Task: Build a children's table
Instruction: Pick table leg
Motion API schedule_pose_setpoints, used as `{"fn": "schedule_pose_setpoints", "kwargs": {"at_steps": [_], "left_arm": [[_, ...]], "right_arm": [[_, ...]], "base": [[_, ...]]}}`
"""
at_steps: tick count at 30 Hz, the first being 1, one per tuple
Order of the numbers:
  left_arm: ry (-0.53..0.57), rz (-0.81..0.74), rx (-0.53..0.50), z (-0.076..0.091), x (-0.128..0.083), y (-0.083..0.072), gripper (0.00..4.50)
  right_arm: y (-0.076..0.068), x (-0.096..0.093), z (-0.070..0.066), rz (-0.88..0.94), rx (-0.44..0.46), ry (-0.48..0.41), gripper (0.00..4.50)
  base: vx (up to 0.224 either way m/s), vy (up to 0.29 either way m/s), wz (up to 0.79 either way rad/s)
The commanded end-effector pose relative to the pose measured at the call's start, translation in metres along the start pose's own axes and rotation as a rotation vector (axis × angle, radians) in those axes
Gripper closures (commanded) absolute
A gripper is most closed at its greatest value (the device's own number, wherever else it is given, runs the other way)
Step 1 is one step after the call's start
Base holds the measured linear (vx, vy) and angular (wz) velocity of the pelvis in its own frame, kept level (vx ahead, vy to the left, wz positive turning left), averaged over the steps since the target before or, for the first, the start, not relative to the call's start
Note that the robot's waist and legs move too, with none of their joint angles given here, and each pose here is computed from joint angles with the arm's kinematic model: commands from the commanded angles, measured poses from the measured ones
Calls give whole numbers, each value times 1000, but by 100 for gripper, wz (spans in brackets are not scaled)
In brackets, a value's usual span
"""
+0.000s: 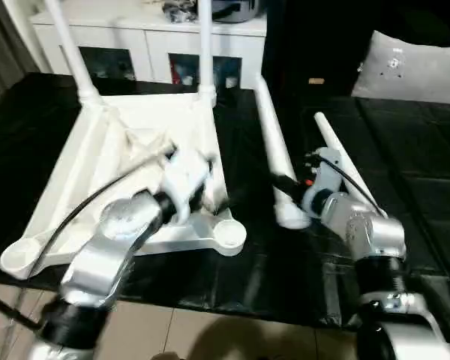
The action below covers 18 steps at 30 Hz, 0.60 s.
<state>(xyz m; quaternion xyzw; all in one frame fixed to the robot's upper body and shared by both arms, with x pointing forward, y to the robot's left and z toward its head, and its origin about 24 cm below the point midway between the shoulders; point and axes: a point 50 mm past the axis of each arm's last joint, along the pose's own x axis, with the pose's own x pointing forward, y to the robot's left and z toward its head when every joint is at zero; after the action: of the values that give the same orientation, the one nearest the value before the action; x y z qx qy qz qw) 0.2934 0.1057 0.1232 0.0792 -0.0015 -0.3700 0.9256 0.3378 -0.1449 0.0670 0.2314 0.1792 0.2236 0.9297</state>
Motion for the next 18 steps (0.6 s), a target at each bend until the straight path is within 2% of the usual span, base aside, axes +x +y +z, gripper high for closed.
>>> {"fn": "schedule_pose_setpoints", "kwargs": {"at_steps": [1, 4, 5, 7, 11, 15, 18], "left_arm": [[-41, 75, -75, 7, 2, 9, 0], [-122, 170, -155, 18, 8, 20, 0], [-177, 200, -184, 27, 11, 25, 0], [-213, 187, -185, 34, 13, 28, 0], [-243, 155, -179, 42, 18, 27, 0], [-302, 63, -282, 54, 20, 19, 0], [-344, 60, -353, 60, 21, 19, 0]], "right_arm": [[17, -6, 20, 189, 20, -138, 268], [29, -13, 25, 342, 79, -195, 269], [36, -18, 27, 435, 103, -221, 269], [43, -21, 28, 505, 101, -232, 269], [51, -24, 28, 598, 92, -244, 269], [58, -29, 28, 675, 100, -251, 269], [60, -30, 28, 701, 105, -254, 269]], "base": [[0, 0, 0], [0, 0, 0], [0, 0, 0], [0, 0, 0], [0, 0, 0], [0, 0, 0], [0, 0, 0]]}}
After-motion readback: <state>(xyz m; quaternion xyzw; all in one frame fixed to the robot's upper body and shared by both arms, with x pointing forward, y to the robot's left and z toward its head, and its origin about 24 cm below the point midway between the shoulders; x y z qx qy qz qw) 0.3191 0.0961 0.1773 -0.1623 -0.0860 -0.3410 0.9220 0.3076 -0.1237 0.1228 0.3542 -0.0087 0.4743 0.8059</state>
